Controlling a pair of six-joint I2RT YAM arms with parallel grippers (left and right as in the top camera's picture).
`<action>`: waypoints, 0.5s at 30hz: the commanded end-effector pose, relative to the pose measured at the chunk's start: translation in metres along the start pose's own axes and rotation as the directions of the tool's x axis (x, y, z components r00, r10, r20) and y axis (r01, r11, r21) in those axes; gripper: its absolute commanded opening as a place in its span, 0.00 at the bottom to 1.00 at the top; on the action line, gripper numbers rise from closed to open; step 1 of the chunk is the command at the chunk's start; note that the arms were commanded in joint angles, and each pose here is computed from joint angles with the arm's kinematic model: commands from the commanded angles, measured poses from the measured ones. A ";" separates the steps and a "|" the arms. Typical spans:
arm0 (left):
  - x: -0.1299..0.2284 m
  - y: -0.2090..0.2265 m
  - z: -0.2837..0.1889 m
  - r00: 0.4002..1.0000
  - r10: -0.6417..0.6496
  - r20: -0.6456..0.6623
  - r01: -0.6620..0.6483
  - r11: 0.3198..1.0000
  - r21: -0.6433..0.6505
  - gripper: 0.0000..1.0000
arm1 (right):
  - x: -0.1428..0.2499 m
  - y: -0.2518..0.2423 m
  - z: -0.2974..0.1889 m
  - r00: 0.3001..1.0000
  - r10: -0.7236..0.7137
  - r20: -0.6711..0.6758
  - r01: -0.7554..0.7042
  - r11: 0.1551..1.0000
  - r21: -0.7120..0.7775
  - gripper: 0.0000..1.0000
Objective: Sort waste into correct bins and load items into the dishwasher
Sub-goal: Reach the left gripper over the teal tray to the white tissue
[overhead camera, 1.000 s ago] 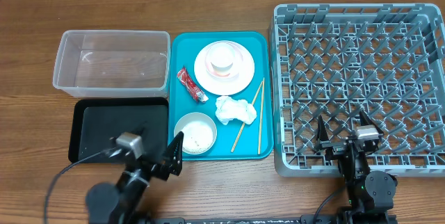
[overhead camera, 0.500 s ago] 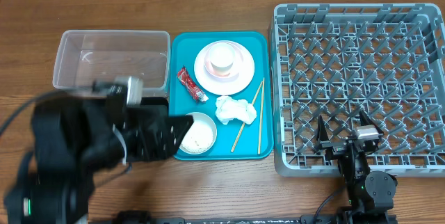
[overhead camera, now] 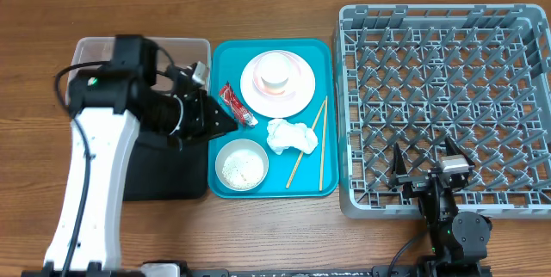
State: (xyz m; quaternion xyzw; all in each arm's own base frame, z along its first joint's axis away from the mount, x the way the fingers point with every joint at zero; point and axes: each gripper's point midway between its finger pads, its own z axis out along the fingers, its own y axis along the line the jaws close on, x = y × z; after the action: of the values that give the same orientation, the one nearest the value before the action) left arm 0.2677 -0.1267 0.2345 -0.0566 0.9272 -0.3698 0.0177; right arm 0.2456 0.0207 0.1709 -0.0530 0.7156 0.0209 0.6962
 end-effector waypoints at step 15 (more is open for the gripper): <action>-0.003 -0.011 0.085 0.925 0.380 -0.002 -0.337 0.819 -0.465 0.42 | 0.001 -0.001 0.000 1.000 -0.005 0.009 0.005 1.000 0.003 1.00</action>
State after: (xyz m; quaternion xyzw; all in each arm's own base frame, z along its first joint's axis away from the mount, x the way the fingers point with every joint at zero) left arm 0.2769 -0.1920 0.1955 0.0873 0.9740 -0.1855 0.0959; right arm 0.2456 0.0208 0.1709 -0.0534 0.7156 0.0208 0.6962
